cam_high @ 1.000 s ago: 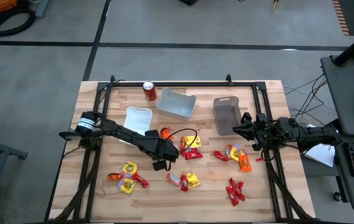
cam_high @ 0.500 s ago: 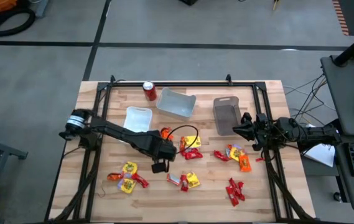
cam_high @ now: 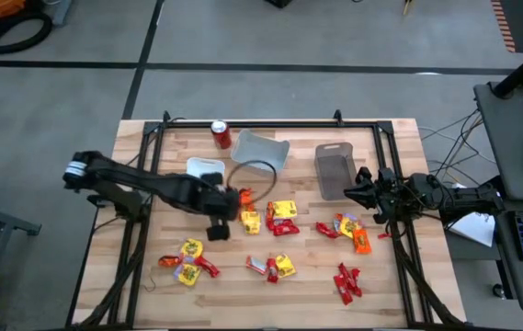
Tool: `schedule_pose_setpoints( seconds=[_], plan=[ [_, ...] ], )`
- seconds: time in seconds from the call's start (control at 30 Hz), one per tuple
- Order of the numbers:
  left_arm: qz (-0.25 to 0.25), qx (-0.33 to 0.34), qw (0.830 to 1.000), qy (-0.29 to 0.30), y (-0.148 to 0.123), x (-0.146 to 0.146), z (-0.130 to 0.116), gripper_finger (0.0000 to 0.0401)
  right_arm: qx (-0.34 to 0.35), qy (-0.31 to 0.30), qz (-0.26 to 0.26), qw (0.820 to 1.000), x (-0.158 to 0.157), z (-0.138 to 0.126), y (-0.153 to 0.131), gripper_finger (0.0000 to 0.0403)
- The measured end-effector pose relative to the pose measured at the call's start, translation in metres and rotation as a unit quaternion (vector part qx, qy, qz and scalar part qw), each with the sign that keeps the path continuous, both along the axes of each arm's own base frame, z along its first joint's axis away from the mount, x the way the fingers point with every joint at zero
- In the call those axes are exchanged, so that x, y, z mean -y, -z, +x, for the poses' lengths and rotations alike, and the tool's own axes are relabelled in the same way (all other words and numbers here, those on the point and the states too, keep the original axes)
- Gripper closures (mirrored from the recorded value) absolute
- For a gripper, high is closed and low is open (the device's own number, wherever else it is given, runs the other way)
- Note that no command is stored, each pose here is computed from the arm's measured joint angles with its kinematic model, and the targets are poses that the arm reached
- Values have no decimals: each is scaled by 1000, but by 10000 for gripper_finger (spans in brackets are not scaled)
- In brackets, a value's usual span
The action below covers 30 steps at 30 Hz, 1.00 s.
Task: Sort candy
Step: Put the orange chocolate into the white bin, then put the red chocolate into the black bin
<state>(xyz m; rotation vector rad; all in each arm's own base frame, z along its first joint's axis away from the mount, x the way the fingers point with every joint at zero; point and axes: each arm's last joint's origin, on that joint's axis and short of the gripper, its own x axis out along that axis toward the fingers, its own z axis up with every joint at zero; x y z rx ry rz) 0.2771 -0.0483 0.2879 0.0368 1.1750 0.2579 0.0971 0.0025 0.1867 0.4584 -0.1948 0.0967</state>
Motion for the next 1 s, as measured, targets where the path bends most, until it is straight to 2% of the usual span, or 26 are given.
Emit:
schedule_pose_setpoints(
  seconds=[0.17, 0.37, 0.5, 0.7, 1.0],
  plan=[
    [30, -40, 998, -31, 0, -27, -29, 401, 0, -1, 5, 1000, 0, 0, 0, 360],
    [33, -81, 995, -54, 39, -54, -55, 401, 0, -4, 18, 1000, 0, 0, 0, 360],
    [16, -62, 997, -45, 63, -64, -59, 401, -1, -2, 18, 1000, 0, 0, 0, 360],
    [31, -86, 994, -60, 86, -73, -66, 396, 4, 21, 19, 1000, 1, 0, -1, 360],
    [29, -87, 994, -67, 92, -75, -67, 334, 3, 26, 29, 999, 2, 0, -1, 360]
  ],
)
